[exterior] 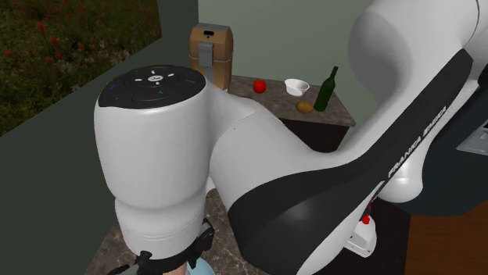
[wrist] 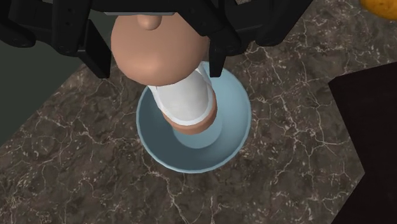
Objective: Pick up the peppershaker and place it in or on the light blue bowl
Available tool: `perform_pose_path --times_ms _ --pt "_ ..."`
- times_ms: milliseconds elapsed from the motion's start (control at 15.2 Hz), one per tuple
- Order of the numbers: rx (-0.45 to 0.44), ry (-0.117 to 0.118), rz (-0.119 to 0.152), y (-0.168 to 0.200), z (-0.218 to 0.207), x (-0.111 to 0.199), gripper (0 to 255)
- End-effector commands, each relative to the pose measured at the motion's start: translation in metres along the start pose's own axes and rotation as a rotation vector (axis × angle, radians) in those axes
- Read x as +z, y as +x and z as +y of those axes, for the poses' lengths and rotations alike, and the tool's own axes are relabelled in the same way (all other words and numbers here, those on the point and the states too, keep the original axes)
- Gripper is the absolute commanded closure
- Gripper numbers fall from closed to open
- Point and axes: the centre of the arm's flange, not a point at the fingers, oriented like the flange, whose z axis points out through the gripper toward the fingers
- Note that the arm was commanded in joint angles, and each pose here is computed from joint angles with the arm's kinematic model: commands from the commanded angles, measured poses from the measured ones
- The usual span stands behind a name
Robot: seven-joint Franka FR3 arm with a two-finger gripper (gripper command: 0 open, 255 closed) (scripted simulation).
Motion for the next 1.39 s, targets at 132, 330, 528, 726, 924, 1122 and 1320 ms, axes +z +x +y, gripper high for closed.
perform_pose_path --times_ms 132,330,528,726,924,1122,1320 --pt "0.0 0.001 0.0 0.0 0.002 0.021 255" --pt "0.0 0.001 0.0 0.0 0.004 0.037 255" --pt "0.0 0.001 0.0 0.0 0.006 0.055 255" --pt "0.0 0.001 0.0 0.0 0.006 0.055 255" --pt "0.0 0.001 0.0 0.0 0.006 0.055 255" --pt "0.0 0.001 0.0 0.0 0.006 0.055 0" --pt "0.0 0.001 0.0 0.0 0.006 0.055 0"
